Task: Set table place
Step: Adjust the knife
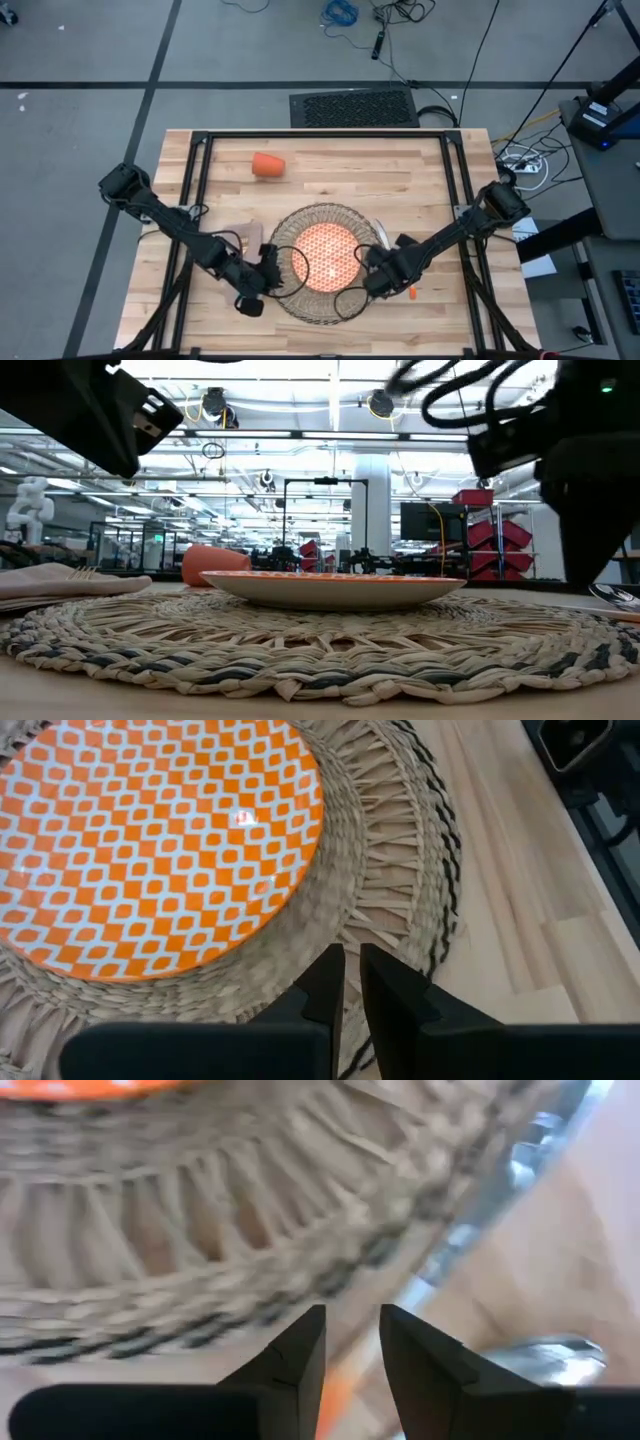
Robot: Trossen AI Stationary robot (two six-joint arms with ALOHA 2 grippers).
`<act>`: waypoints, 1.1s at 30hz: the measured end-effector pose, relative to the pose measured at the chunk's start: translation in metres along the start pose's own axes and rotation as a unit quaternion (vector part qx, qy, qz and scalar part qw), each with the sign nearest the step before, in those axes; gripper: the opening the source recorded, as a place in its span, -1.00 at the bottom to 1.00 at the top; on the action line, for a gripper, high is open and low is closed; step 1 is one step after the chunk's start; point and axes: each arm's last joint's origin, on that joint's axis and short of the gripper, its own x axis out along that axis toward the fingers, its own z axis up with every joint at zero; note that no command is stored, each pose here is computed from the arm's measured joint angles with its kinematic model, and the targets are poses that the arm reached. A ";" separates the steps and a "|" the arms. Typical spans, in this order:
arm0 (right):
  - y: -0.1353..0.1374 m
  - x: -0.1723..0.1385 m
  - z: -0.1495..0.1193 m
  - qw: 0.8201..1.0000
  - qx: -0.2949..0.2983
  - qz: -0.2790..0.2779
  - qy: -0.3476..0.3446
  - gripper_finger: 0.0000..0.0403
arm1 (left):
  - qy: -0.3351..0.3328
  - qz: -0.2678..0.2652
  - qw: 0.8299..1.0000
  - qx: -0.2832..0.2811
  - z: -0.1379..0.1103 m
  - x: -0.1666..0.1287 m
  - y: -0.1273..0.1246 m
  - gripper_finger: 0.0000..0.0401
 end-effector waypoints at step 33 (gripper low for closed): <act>-0.021 0.029 -0.006 0.985 0.169 -0.031 -0.003 -0.57 | 0.002 -0.019 0.999 0.042 -0.006 -0.005 -0.018 -0.89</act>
